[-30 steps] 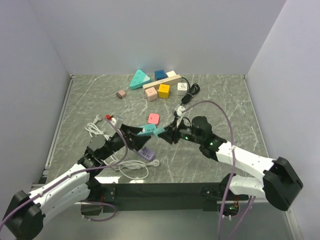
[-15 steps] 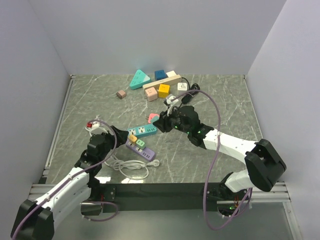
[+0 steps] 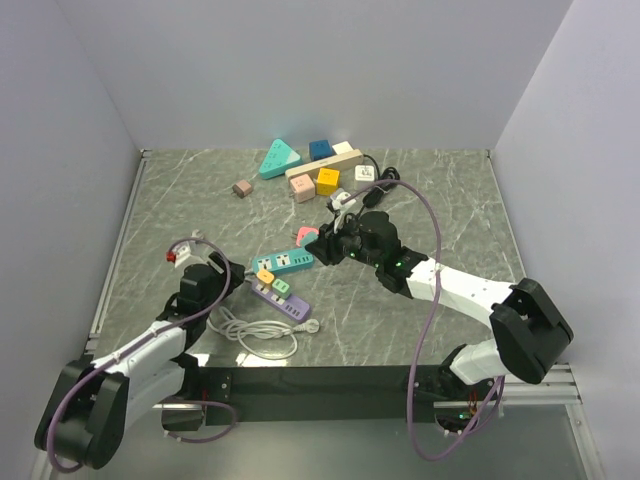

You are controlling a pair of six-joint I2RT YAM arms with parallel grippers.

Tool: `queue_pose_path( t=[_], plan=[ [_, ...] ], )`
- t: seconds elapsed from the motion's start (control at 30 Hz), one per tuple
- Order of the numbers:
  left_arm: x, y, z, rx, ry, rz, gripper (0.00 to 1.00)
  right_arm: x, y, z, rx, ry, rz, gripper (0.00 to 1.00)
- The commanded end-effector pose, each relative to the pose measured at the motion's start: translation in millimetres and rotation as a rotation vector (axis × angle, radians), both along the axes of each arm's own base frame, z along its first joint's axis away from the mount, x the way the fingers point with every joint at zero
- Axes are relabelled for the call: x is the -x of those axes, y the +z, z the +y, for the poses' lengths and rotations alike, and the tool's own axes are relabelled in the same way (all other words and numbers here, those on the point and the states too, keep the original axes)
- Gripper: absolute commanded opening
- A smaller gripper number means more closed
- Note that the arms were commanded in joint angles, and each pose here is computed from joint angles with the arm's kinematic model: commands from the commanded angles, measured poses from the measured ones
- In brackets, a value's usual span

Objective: Insert the plug

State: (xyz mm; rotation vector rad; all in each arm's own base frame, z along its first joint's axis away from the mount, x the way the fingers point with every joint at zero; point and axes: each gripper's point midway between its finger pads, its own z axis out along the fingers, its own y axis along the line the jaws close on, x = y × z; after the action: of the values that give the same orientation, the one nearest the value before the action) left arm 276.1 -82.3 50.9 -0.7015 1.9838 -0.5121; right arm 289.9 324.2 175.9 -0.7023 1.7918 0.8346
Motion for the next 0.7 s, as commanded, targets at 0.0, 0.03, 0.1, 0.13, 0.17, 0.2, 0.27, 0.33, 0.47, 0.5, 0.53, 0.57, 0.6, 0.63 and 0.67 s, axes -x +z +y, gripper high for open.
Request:
queue_pose_path(
  t=[0.0, 0.03, 0.1, 0.13, 0.17, 0.2, 0.27, 0.33, 0.47, 0.5, 0.53, 0.57, 0.6, 0.63, 0.67],
  plan=[
    [-23.3, 24.6, 8.4, 0.016, 0.067, -0.090, 0.75, -4.5, 37.7, 2.8, -0.066, 0.012, -0.112, 0.00],
    [-25.8, 25.4, 8.1, 0.017, 0.065, -0.091, 0.75, -5.3, 36.4, 2.0, -0.064, 0.007, -0.110, 0.00],
    [-29.0, 17.2, 12.3, -0.002, 0.071, -0.055, 0.75, -6.2, 34.5, 0.7, -0.056, 0.001, -0.113, 0.00],
    [-31.3, 16.9, 11.9, -0.002, 0.068, -0.051, 0.75, -6.4, 33.4, 0.2, -0.053, -0.002, -0.111, 0.00],
    [-32.4, 14.3, 14.4, -0.006, 0.074, -0.045, 0.75, -6.6, 33.0, -0.1, -0.050, -0.003, -0.112, 0.00],
    [-34.7, 12.7, 14.8, -0.004, 0.076, -0.048, 0.75, -6.9, 33.1, -1.1, -0.050, -0.007, -0.115, 0.00],
    [-37.4, 11.5, 14.2, 0.001, 0.069, -0.048, 0.74, -5.8, 34.6, -1.0, -0.055, -0.002, -0.122, 0.00],
    [-45.5, 11.7, 14.0, -0.003, 0.072, -0.042, 0.74, -6.5, 33.5, -1.0, -0.052, 0.002, -0.121, 0.00],
    [-58.8, 6.3, 6.7, -0.006, 0.039, -0.015, 0.74, -11.7, 22.7, -0.2, -0.026, 0.001, -0.102, 0.00],
    [-59.2, -2.3, 4.4, -0.007, 0.027, 0.012, 0.74, -15.1, 22.2, -2.3, -0.029, -0.006, -0.097, 0.00],
    [-64.0, 0.0, 2.8, -0.003, 0.025, -0.001, 0.74, -18.3, 22.6, -2.3, -0.033, -0.010, -0.097, 0.00],
    [-66.1, -1.3, 2.1, -0.003, 0.023, -0.001, 0.74, -20.3, 21.4, -2.1, -0.032, -0.008, -0.091, 0.00],
    [-66.7, -7.6, 0.0, -0.003, 0.013, 0.015, 0.73, -24.0, 17.4, -2.8, -0.025, -0.012, -0.084, 0.00],
    [-72.2, -4.7, -2.2, -0.001, 0.006, 0.005, 0.72, -26.4, 18.0, -2.1, -0.025, -0.015, -0.083, 0.00],
    [-76.0, -3.6, -4.8, 0.001, -0.007, -0.002, 0.70, -29.4, 15.5, -2.5, -0.018, -0.022, -0.079, 0.00]
  ],
)
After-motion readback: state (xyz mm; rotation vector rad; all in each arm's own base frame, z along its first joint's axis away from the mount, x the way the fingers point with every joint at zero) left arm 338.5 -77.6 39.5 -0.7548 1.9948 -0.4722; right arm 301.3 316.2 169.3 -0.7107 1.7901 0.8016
